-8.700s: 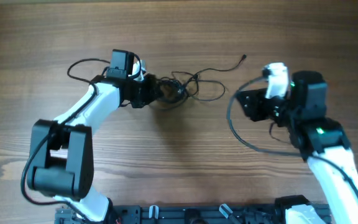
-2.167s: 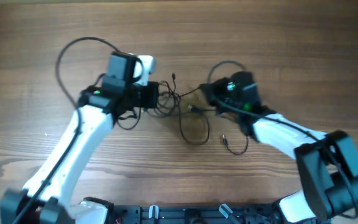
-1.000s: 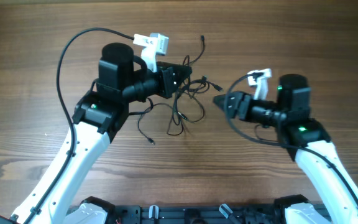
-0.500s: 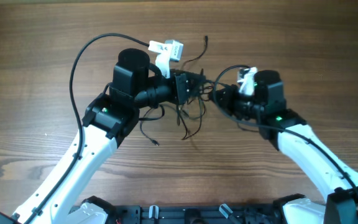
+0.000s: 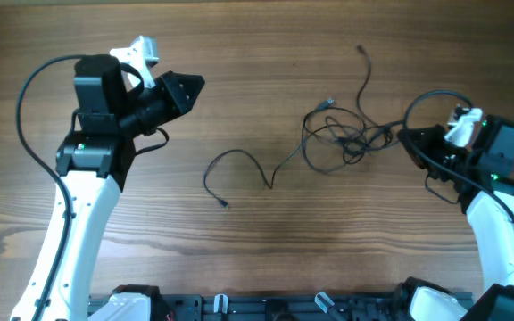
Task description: Untangle cables
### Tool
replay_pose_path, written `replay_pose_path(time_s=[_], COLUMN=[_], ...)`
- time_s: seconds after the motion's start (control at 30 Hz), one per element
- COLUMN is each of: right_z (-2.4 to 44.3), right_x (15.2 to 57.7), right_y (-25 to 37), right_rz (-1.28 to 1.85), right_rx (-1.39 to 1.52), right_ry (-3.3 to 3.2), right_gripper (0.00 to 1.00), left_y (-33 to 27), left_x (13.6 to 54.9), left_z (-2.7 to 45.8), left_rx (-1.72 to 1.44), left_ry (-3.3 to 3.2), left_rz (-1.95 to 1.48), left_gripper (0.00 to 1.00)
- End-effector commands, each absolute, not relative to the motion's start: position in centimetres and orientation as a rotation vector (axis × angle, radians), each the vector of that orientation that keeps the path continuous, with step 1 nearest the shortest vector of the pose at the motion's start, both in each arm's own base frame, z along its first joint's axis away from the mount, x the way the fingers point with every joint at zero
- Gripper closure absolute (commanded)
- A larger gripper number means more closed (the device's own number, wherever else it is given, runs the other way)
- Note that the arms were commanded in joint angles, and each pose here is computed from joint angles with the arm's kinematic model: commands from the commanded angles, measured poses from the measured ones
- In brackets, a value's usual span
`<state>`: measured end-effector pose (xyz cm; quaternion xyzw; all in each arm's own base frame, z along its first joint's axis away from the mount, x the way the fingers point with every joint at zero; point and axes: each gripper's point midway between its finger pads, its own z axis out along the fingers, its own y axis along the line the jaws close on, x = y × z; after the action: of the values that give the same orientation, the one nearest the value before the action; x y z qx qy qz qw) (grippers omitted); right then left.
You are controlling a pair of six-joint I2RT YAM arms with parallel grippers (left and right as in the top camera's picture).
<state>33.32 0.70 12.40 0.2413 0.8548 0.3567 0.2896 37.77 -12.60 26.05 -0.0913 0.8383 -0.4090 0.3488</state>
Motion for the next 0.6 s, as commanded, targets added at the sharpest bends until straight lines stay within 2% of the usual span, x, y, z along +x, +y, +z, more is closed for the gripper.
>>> replay_pose_path(time_s=[0.0, 0.07, 0.1, 0.13, 0.17, 0.23, 0.3, 0.37, 0.47, 0.57], right_z=[14.0, 13.5, 13.1, 12.5, 12.0, 11.4, 10.9, 10.6, 9.1, 8.0], right_x=[32.7, 32.8, 32.8, 32.8, 32.7, 32.4, 31.9, 31.7, 31.6, 29.7], right_y=[4.9, 4.9, 4.4, 3.8, 3.4, 2.9, 2.9, 2.6, -0.8, -4.2], right_rz=[0.998, 0.982, 0.963, 0.932, 0.911, 0.889, 0.909, 0.879, 0.601, 0.342], right_rx=[0.193, 0.257, 0.339, 0.432, 0.499, 0.591, 0.676, 0.684, 0.801, 0.978], right_ry=[2.274, 2.301, 2.319, 2.341, 2.358, 2.378, 2.399, 2.410, 2.429, 2.462], right_gripper=[0.94, 0.48, 0.23, 0.04, 0.00, 0.01, 0.00, 0.00, 0.00, 0.00], left_y=[-16.6, -19.9, -21.0, -22.6, -23.3, -24.7, -25.2, -25.5, -27.0, -28.3], left_x=[36.8, 35.6, 35.2, 34.5, 34.3, 34.0, 34.3, 34.5, 34.5, 34.3], left_z=[25.6, 24.7, 24.4, 23.6, 23.2, 21.9, 20.5, 19.4, 19.3, 20.3], left_rx=[-0.150, -0.064, -0.032, 0.005, 0.018, 0.018, -0.132, -0.281, -0.392, -0.365], left_ry=[2.222, 2.270, 2.285, 2.312, 2.327, 2.365, 2.413, 2.448, 2.451, 2.418], left_rz=[-1.132, -1.177, -1.191, -1.197, -1.187, -1.148, -1.108, -1.114, -1.193, -1.250], left_gripper=[0.71, 0.41, 0.32, 0.27, 0.27, 0.27, 0.24, 0.00, 0.00, 0.00])
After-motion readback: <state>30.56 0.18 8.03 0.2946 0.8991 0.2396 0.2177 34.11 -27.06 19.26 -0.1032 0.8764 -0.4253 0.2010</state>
